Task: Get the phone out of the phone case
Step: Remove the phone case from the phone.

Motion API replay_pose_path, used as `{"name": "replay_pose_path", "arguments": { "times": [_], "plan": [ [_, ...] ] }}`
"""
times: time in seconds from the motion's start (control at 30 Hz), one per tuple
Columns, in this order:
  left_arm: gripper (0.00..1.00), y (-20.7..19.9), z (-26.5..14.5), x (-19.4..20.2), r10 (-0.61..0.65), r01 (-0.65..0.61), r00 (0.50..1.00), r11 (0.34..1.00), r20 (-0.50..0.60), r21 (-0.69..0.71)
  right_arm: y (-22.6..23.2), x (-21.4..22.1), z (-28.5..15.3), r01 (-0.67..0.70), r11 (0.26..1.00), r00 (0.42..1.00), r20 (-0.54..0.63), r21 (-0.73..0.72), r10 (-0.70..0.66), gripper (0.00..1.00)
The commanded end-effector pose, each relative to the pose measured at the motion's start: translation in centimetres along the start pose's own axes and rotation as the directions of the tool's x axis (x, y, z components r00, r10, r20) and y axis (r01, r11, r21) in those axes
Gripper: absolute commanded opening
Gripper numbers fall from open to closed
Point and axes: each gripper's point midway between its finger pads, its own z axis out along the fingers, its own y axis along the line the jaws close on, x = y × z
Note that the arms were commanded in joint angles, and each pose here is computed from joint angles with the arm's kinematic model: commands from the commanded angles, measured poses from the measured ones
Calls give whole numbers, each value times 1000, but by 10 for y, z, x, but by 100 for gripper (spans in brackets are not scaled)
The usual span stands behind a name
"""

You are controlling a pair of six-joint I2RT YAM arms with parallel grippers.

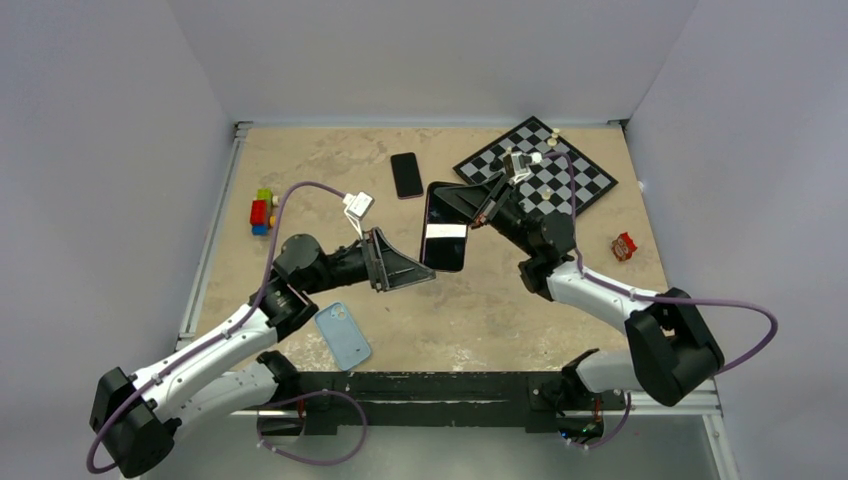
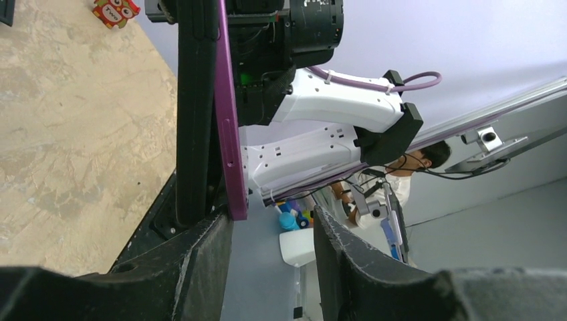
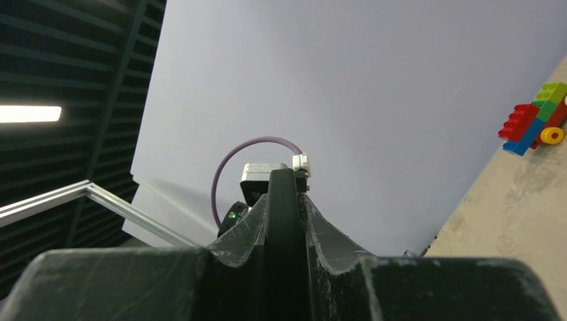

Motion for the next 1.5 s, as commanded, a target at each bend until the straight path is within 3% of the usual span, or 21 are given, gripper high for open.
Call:
{"name": "replay_pose_path", "arguments": {
  "times": [0.0, 0.13, 0.27, 0.5, 0.57, 0.7, 0.8, 0.97, 1.1, 1.17, 1.37, 1.47],
  "plan": [
    [52, -19, 8, -29, 39, -41, 994, 999, 106, 16, 46, 3, 6, 41, 993, 999, 2, -109, -41, 0],
    [51, -25, 19, -39, 57, -58, 994, 998, 98, 10, 39, 14, 8, 57, 996, 998, -26, -71, -59, 0],
    [41, -25, 27, -48, 86, -85, 992, 996, 97, -22, 33, 23, 8, 75, 997, 995, -65, -35, -77, 0],
    [1, -22, 23, -54, 117, -110, 983, 992, 139, -57, 7, 34, 4, 209, 969, 967, -179, 134, -184, 1],
    [0, -20, 17, -59, 119, -107, 976, 991, 184, -74, 6, 38, 0, 234, 962, 956, -212, 141, -202, 17],
    [0, -24, 8, -63, 139, -124, 963, 989, 229, -79, 14, 46, -9, 287, 950, 931, -271, 123, -246, 63],
    [0, -28, 3, -64, 138, -123, 961, 989, 242, -77, 23, 49, -17, 330, 938, 908, -309, 107, -284, 74],
    [0, -37, -7, -66, 108, -93, 955, 993, 277, -66, 42, 42, -39, 398, 913, 889, -282, 90, -360, 76],
    [0, -40, -16, -70, 51, -29, 946, 997, 319, -73, 45, 38, -53, 389, 917, 907, -213, 91, -364, 73],
    [0, -43, -19, -72, 27, -7, 939, 998, 344, -58, 40, 40, -58, 361, 929, 921, -189, 83, -341, 69],
    [0, -52, -22, -73, -18, 21, 933, 1000, 360, -2, 33, 45, -54, 340, 938, 923, -212, 65, -320, 44],
    [0, -51, -21, -72, -34, 32, 933, 999, 358, 12, 33, 52, -52, 320, 947, 923, -237, 31, -304, 43]
  ]
}}
